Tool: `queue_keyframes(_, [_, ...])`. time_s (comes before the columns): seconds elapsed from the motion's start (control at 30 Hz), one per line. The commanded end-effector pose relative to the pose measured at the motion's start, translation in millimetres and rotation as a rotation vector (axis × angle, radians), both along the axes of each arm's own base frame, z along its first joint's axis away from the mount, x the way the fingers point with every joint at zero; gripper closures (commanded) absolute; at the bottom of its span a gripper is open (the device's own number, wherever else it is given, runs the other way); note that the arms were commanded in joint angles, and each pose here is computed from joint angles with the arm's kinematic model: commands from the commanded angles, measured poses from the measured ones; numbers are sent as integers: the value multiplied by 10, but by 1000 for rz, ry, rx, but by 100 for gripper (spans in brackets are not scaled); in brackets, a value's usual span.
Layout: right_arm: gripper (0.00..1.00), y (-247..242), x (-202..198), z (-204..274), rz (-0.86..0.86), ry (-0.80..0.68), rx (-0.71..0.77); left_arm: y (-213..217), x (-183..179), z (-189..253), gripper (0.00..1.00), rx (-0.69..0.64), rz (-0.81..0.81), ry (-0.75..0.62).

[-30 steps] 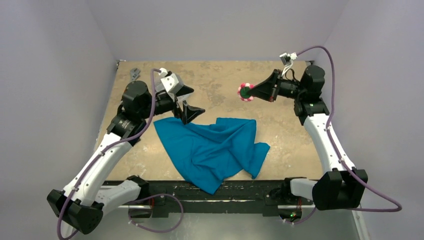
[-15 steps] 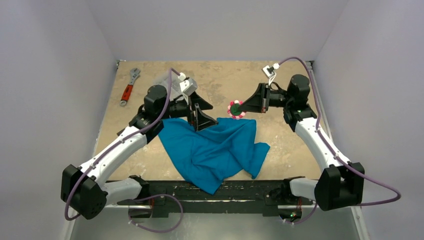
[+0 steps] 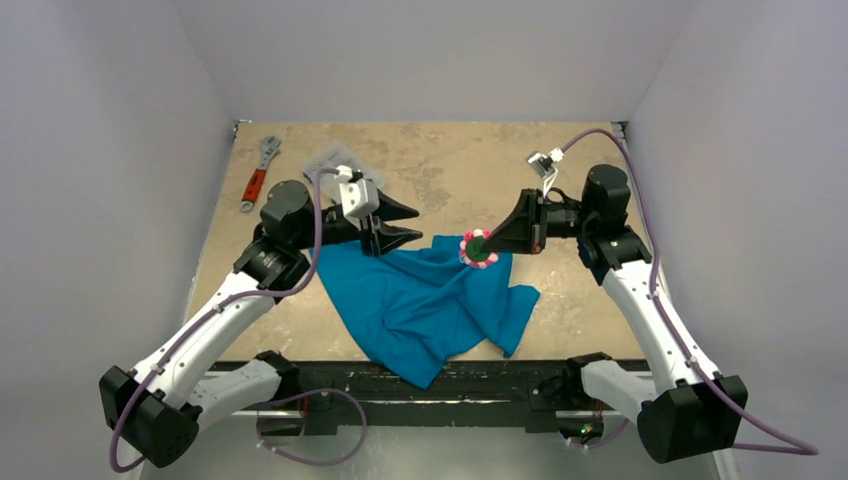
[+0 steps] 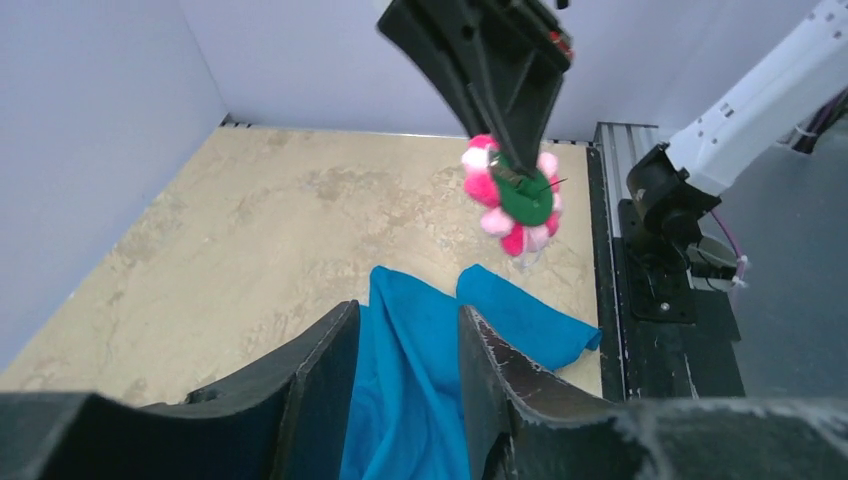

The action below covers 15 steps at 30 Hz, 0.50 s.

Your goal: Remove the brooch from the garment

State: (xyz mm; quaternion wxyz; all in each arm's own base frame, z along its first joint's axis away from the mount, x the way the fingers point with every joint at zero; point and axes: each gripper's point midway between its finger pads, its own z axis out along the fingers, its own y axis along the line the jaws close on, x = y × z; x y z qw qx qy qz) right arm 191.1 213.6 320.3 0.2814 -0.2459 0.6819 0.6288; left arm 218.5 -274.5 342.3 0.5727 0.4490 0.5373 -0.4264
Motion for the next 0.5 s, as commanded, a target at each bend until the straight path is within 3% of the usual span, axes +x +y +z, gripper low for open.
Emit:
queue_keyframes(0.0, [100, -14, -109, -23, 45, -23, -18, -71, -265, 216, 62, 10, -86, -246])
queue_keyframes(0.2, [100, 18, -152, -135, 65, -4, -16, -266, -326, 281, 74, 20, -108, -339])
queue_keyframes(0.47, [100, 60, -151, -156, 76, 1, -10, -434, -251, 307, 73, 35, -80, -406])
